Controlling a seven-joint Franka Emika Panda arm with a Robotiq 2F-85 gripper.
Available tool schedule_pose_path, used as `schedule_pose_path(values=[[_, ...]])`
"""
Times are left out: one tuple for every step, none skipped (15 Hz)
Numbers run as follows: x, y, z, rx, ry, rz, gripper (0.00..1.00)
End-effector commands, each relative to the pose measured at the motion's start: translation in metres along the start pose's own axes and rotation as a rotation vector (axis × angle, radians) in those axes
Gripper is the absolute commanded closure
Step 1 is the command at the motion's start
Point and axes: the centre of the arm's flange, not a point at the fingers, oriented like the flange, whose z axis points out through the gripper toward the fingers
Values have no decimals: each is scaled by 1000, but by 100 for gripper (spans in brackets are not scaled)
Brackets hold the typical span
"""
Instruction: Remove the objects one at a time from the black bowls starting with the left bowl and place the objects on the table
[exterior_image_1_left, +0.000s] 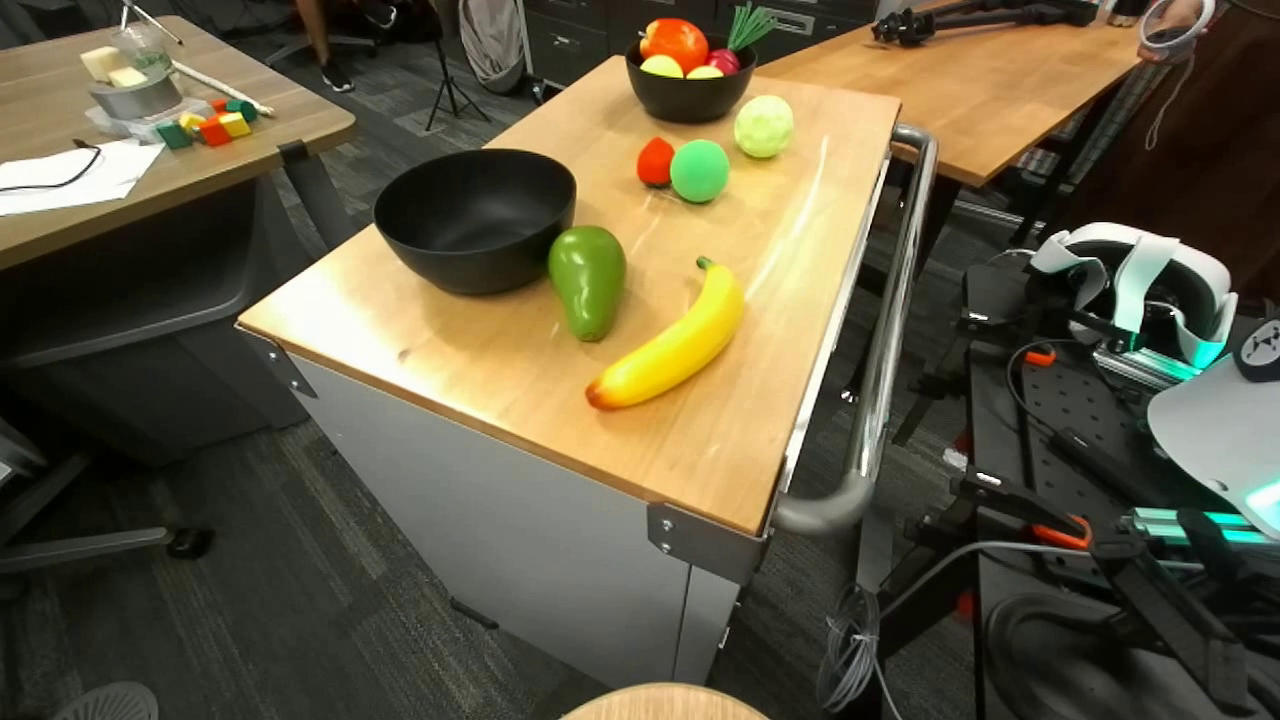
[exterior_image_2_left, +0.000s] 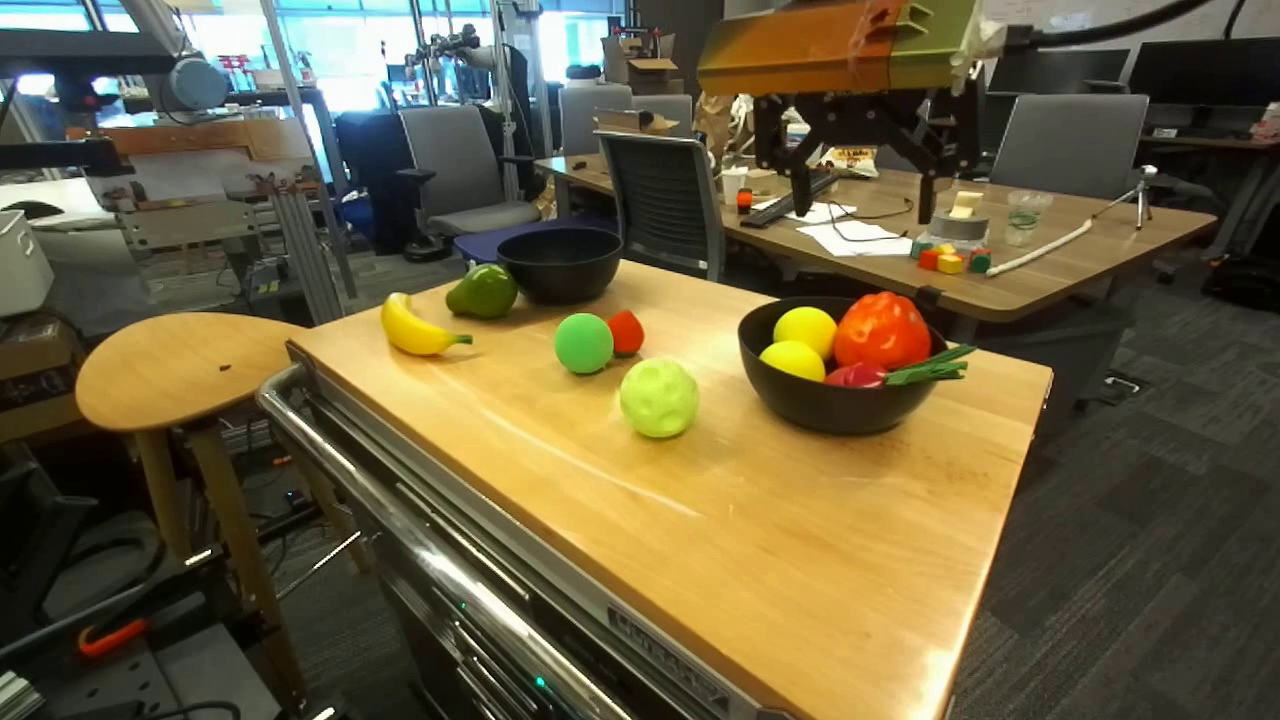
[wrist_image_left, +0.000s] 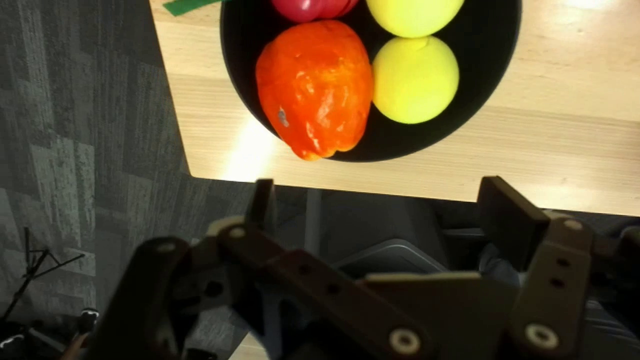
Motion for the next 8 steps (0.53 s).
schedule_pose_path(values=[[19, 28, 18, -46, -12, 77, 0], [19, 32, 25, -55, -17, 91, 0], [19, 36, 31, -64, -23, 100, 0], [18, 38, 38, -72, -27, 107, 0], [18, 39, 44, -76, -34, 112, 0], [18, 38, 50, -80, -40, 117, 0], [17, 36, 57, -83, -46, 115, 0], [17, 33, 64, -83, -51, 113, 0]])
